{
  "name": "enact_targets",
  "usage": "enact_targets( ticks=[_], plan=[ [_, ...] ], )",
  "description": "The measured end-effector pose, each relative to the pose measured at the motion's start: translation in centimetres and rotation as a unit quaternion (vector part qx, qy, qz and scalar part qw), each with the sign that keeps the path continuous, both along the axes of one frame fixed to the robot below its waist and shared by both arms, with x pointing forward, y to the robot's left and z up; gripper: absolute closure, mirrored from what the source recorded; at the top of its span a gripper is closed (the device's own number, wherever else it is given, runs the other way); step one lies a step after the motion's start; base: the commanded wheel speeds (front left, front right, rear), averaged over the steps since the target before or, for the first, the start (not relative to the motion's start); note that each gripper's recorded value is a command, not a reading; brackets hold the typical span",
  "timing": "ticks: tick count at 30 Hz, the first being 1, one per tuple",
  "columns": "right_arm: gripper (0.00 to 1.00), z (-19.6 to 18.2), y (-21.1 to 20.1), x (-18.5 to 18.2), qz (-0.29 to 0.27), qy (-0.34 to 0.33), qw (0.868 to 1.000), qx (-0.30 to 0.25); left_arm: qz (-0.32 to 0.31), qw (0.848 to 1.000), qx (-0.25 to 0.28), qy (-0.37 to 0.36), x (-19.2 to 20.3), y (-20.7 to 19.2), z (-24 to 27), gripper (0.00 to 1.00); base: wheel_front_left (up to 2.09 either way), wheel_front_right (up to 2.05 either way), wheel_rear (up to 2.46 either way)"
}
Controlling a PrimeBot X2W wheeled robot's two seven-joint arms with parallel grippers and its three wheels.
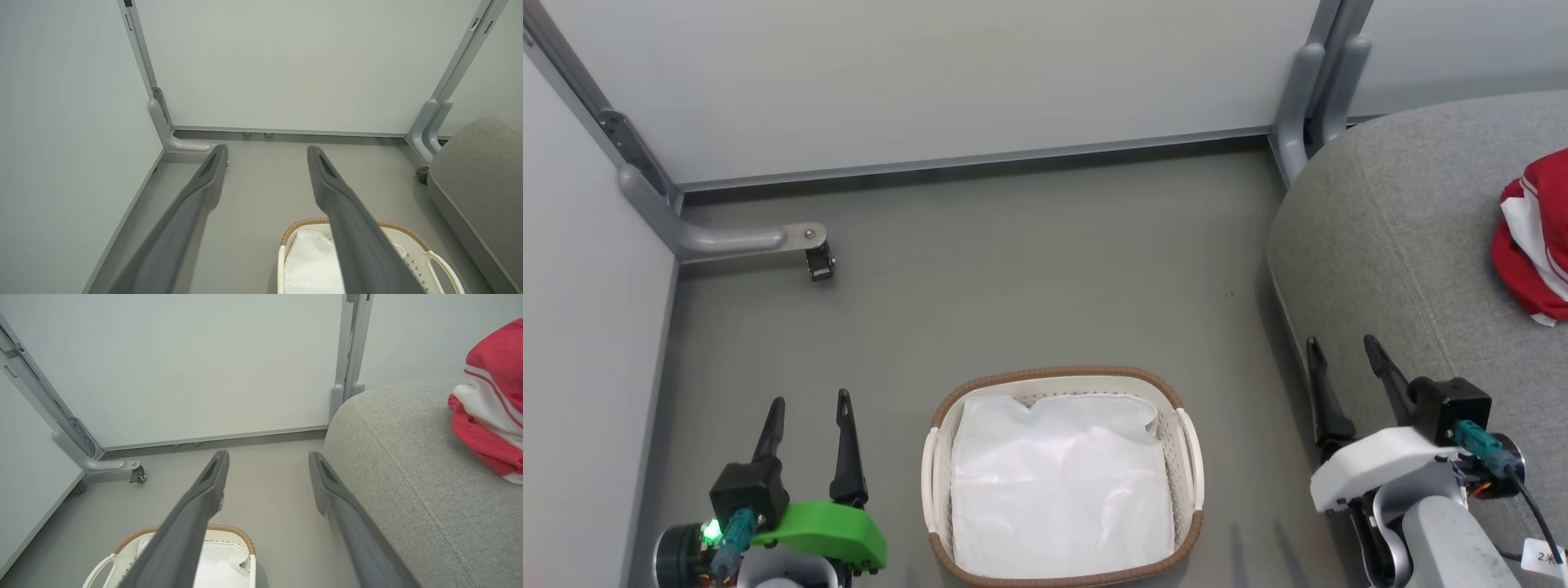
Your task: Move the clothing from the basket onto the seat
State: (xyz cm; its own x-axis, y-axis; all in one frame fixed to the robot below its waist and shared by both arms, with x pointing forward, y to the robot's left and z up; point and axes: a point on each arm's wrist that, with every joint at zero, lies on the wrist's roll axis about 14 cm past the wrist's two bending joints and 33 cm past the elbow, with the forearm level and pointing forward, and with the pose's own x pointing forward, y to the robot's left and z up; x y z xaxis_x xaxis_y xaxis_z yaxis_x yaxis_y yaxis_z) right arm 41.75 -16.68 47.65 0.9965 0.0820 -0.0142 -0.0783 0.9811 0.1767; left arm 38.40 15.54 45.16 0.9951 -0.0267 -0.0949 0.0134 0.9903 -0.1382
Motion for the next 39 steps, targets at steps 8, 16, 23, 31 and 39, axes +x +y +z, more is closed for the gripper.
enact_targets(
  ticks=[8,16,23,31,39],
  plan=[
    [0.00,0.1,0.0,-1.7,-0.001,-0.001,1.000,0.002,0.001,1.000,0.002,0.011,-1.6,0.1,-0.6,0.00,0.00,0.00,0.00],
    [0.00,-1.0,0.8,-3.2,0.009,0.016,1.000,0.014,0.001,1.000,-0.015,0.021,-2.7,0.1,-1.2,0.00,0.00,0.00,0.00],
    [1.00,-3.0,0.8,-4.2,0.003,0.051,0.998,0.031,0.004,0.998,-0.030,0.049,-3.3,0.1,-2.6,1.00,0.00,0.00,0.00],
    [1.00,-2.8,0.0,-4.1,-0.022,0.060,0.993,0.101,0.033,0.992,-0.104,0.062,-3.1,1.0,-2.7,1.00,0.00,0.00,0.00],
    [1.00,-2.5,-0.6,-3.9,-0.039,0.063,0.984,0.164,0.053,0.982,-0.170,0.067,-2.9,1.6,-2.5,1.00,0.00,0.00,0.00]
  ],
)
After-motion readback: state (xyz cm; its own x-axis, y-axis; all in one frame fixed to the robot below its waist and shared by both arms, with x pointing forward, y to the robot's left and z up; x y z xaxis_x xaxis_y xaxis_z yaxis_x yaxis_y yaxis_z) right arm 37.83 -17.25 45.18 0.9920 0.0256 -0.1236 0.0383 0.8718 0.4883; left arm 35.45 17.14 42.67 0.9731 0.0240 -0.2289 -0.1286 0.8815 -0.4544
